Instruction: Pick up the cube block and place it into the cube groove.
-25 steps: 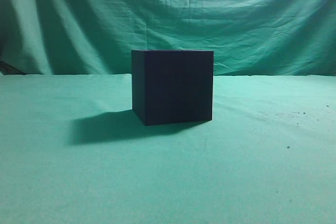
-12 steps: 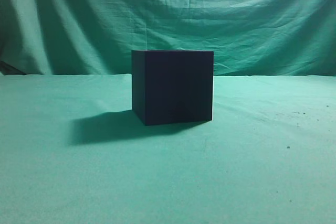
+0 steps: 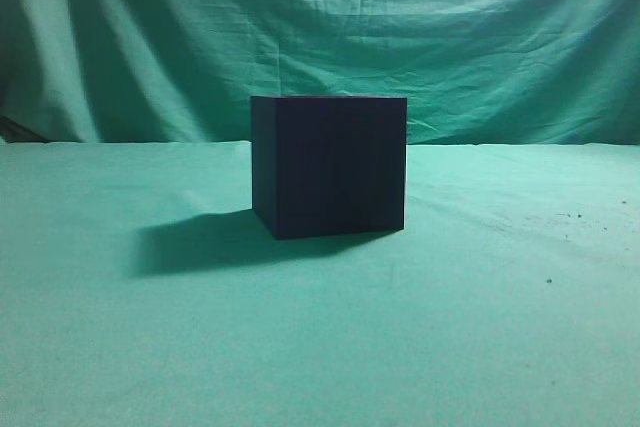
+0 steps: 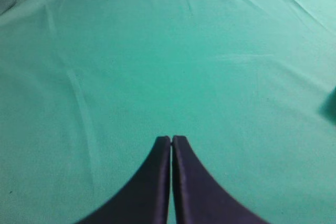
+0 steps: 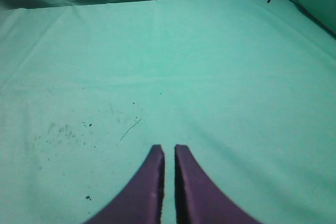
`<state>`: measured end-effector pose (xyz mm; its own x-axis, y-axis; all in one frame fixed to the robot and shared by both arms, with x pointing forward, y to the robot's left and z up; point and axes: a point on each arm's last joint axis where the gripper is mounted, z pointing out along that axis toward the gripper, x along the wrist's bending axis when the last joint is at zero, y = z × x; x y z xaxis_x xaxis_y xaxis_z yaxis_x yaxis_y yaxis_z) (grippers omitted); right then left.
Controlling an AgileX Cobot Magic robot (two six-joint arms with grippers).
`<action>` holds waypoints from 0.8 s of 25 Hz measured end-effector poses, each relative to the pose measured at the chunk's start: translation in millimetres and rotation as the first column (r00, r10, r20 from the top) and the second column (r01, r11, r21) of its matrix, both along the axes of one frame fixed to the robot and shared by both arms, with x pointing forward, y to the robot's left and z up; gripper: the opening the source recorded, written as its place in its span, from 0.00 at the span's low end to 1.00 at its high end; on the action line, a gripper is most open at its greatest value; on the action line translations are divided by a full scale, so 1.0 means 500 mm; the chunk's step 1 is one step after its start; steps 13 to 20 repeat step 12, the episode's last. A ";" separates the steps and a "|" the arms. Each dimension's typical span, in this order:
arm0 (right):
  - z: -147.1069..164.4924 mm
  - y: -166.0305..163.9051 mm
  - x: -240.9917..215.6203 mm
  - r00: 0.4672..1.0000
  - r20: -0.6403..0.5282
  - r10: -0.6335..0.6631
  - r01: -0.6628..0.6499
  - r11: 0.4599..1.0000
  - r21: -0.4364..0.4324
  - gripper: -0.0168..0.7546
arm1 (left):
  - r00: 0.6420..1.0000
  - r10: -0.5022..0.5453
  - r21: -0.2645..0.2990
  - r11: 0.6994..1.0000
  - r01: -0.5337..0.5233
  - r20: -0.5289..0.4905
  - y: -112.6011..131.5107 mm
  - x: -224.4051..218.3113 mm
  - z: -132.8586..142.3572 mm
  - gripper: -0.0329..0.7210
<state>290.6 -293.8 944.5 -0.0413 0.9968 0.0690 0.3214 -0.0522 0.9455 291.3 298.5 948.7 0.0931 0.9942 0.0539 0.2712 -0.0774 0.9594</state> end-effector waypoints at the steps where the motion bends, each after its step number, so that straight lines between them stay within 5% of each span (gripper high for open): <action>1: 0.000 0.000 0.000 1.000 0.000 0.000 0.000 1.000 0.000 0.09 | 1.000 0.000 0.000 1.000 0.000 0.000 0.000 0.000 0.000 0.04; 20: 0.000 0.000 0.000 1.000 0.000 0.000 0.000 1.000 0.000 0.09 | 1.000 0.000 0.000 1.000 0.000 0.000 0.000 0.000 0.000 0.04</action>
